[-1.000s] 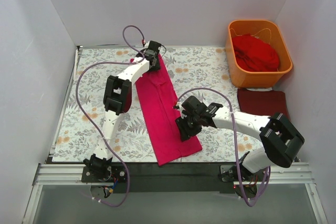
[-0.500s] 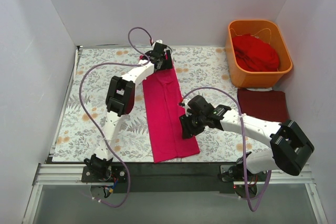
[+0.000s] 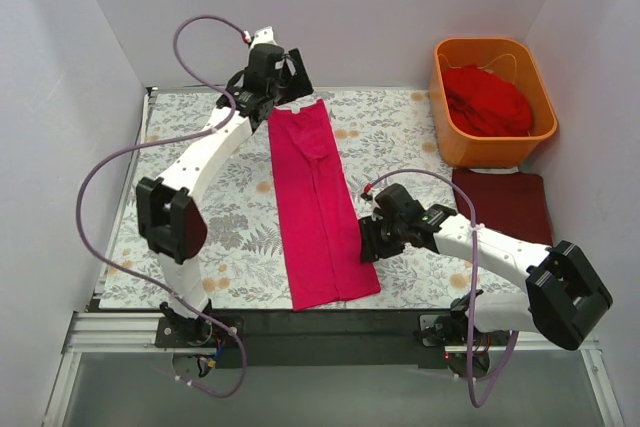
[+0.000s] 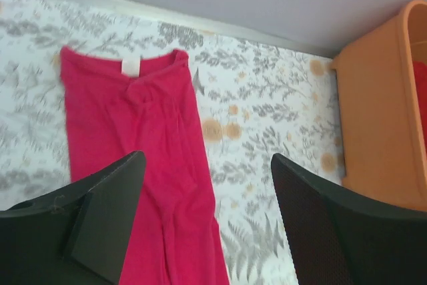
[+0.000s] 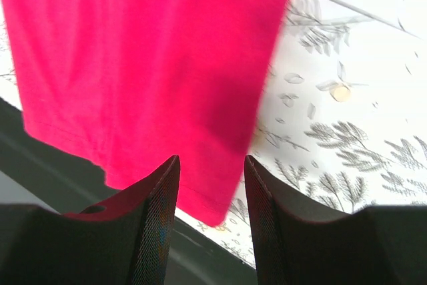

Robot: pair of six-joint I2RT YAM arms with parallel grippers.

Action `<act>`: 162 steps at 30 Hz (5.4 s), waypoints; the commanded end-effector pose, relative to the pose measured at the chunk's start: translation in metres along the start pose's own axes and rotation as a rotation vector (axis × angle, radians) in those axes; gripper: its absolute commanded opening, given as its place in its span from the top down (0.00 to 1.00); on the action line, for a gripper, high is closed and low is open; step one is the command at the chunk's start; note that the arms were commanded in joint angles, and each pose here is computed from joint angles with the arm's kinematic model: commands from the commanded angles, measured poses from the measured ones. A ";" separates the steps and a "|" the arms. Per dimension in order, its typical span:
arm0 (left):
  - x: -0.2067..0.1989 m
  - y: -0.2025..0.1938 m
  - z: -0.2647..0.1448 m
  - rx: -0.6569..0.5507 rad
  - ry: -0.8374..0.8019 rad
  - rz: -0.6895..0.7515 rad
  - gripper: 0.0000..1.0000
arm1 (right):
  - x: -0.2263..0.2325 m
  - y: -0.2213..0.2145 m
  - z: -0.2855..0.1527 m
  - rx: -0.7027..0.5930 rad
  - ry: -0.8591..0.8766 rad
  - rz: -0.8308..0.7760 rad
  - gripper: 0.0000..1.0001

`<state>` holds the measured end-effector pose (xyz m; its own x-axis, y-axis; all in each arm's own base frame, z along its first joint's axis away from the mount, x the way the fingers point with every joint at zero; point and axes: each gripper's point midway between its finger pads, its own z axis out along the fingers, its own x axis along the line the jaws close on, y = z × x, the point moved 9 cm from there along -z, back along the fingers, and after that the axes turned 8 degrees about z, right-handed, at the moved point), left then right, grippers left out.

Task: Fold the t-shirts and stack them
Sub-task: Fold the tshirt

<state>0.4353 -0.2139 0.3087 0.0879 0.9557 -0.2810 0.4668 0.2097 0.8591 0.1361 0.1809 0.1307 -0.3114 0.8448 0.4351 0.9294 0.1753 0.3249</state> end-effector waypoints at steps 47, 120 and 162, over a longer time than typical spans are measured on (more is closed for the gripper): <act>0.045 -0.325 -0.231 1.158 0.165 -0.146 0.53 | -0.020 -0.055 0.011 0.209 0.109 0.144 0.98; 0.083 -0.185 -0.113 0.672 0.220 -0.146 1.00 | 0.026 0.122 -0.036 -0.174 0.061 -0.099 0.99; 0.113 -0.169 -0.010 0.525 0.276 -0.105 1.00 | -0.029 0.203 0.034 -0.230 0.005 -0.064 0.99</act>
<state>0.3404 -0.1453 0.1248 -0.1700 0.9668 -0.1909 0.8814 0.2358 0.4093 0.3230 0.2076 0.1492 -0.3483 0.8345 0.4270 0.8718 0.1210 0.4747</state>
